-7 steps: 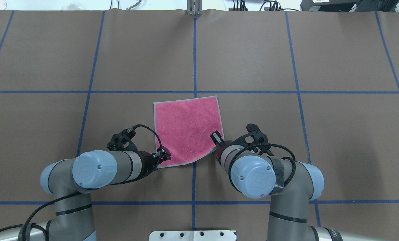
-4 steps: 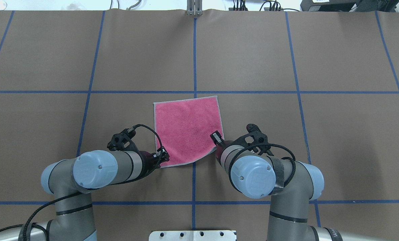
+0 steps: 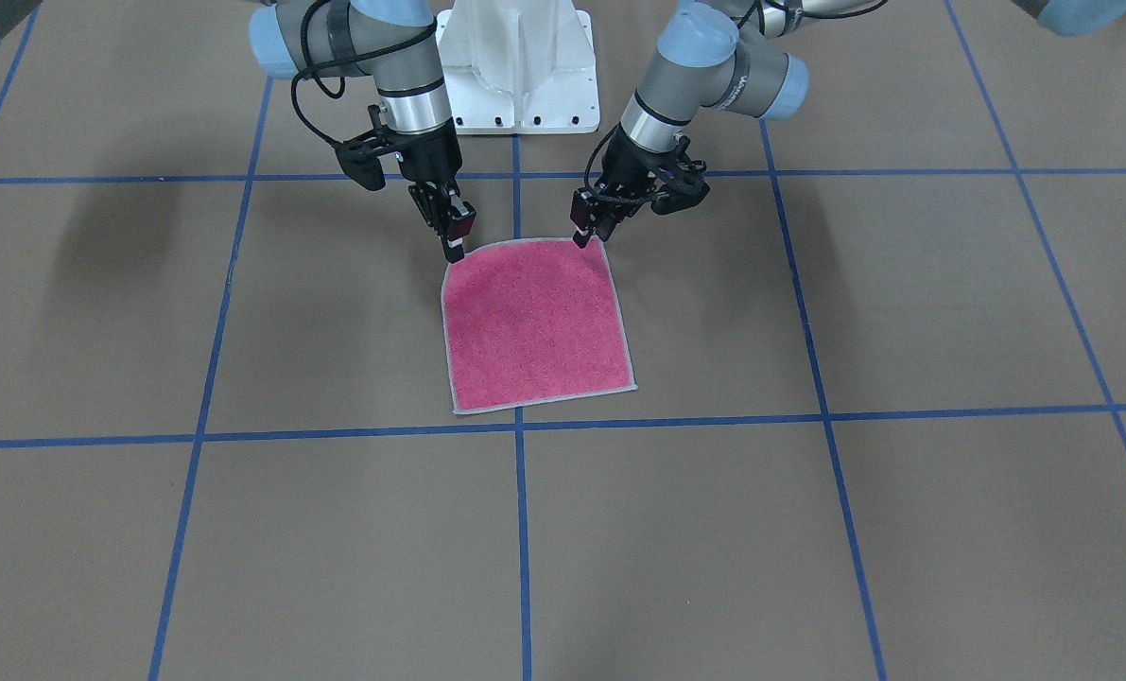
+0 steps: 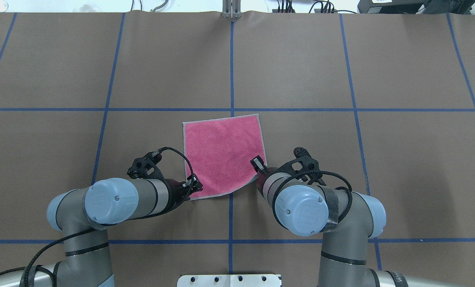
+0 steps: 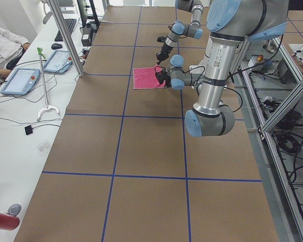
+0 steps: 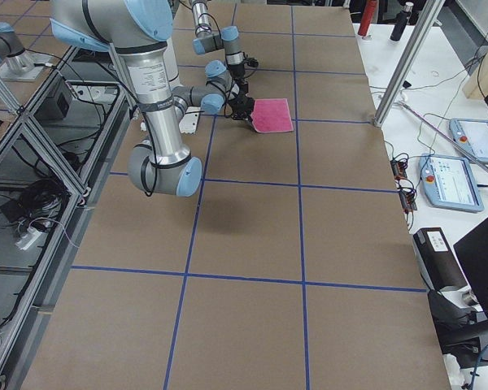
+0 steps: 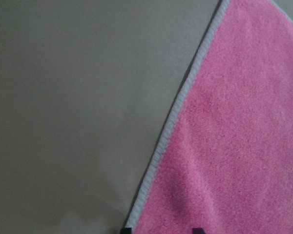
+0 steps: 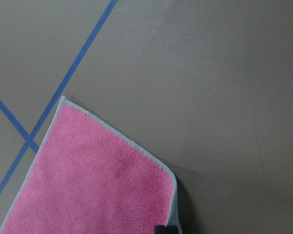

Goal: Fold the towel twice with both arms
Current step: 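Hold the near towel corners pinched with both grippers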

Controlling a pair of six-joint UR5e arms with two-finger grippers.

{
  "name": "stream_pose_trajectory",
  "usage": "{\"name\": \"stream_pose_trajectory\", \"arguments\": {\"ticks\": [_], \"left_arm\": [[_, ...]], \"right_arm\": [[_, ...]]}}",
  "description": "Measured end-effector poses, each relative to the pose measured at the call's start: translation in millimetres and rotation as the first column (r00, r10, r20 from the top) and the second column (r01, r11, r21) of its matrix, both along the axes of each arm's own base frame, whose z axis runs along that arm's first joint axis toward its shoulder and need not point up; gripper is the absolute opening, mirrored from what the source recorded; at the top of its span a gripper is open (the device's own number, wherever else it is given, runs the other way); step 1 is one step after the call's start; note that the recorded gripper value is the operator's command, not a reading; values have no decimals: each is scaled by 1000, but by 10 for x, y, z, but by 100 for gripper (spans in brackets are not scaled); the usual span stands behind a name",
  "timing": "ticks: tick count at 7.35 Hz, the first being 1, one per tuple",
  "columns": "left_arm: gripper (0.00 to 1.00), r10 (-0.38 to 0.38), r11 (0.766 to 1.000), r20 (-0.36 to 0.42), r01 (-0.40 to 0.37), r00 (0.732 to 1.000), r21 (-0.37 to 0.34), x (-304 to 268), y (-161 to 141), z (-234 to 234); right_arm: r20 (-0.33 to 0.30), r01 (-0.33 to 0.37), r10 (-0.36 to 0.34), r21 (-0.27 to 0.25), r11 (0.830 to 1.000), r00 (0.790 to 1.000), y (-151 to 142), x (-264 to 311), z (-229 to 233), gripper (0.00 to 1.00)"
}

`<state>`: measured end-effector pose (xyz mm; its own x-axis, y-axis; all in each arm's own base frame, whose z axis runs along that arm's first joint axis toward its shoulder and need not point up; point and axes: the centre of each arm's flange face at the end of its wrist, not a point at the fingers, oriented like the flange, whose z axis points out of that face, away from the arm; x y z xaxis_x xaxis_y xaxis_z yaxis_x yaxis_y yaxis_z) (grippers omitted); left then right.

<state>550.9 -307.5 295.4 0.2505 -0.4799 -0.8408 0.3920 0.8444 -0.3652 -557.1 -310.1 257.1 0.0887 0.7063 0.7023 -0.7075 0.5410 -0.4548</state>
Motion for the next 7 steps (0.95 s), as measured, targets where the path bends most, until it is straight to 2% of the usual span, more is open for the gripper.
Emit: {"name": "stream_pose_trajectory", "arguments": {"ticks": [3,7], "left_arm": [[51,12,1000,49,-12,999,2,4,24,-6],[51,16,1000,74,-16,997,-4,47,25,-15]], "right_arm": [[-1,0,0,-1,1000,1000,2,-1,8,0],[-2,0,0,-1,1000,1000,3,-2,16,0]]}}
